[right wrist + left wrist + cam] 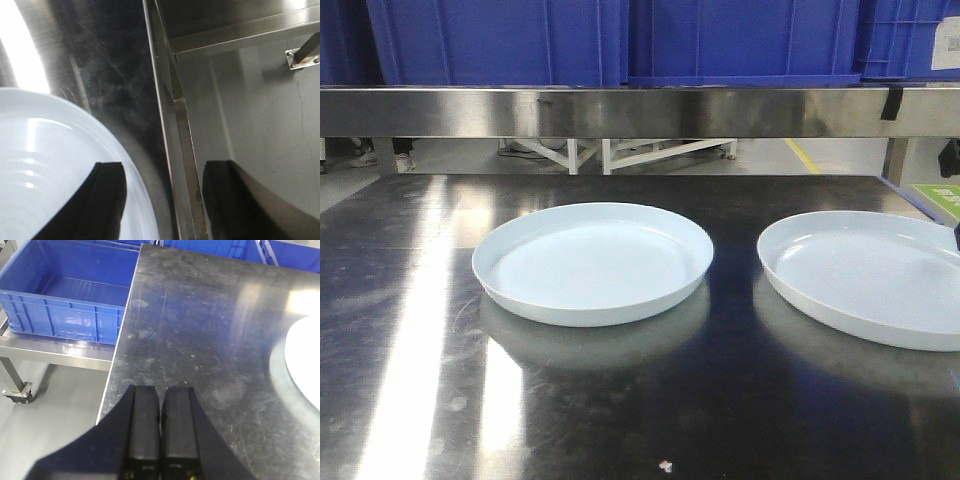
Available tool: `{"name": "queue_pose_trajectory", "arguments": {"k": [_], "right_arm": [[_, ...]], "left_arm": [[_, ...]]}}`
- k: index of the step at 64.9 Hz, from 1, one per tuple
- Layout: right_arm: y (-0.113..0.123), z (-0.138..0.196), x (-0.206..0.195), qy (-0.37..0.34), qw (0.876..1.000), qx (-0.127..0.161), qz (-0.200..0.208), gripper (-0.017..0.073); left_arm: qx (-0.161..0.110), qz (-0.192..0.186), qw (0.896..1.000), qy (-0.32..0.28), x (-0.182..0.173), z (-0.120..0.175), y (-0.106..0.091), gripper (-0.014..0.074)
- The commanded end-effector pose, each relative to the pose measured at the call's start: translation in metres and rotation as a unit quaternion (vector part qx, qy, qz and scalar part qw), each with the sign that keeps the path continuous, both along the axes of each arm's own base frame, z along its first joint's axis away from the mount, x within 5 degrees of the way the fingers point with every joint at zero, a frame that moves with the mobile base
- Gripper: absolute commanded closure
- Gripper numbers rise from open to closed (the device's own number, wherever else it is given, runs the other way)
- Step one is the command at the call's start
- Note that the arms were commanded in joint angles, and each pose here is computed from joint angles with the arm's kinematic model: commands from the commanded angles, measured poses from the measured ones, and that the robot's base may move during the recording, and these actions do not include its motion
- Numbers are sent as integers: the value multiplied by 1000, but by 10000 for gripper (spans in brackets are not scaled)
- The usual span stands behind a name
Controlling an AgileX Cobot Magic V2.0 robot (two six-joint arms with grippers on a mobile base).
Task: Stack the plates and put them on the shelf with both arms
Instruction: 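Grasp the rim of the other light-blue plate with the right gripper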
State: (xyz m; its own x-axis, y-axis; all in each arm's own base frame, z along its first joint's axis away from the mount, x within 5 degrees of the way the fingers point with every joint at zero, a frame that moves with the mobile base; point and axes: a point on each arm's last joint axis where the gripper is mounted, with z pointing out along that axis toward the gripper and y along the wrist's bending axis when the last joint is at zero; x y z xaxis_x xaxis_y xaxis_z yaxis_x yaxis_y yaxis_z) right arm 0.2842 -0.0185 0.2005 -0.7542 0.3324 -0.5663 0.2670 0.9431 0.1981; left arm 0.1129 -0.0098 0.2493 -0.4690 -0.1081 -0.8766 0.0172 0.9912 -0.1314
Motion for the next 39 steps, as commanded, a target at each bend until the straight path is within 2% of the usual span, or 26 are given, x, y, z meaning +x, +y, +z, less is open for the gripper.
{"name": "queue_pose_trajectory", "arguments": {"k": [1,39], "right_arm": [[-1,19,5,-43,999,-10,4,95],[0,13,4,-22,1000,-7,6,95]], "left_arm": [[-9,4,998,-55,4,16,0,504],[-9,4,998,-55,4,16,0,504]]}}
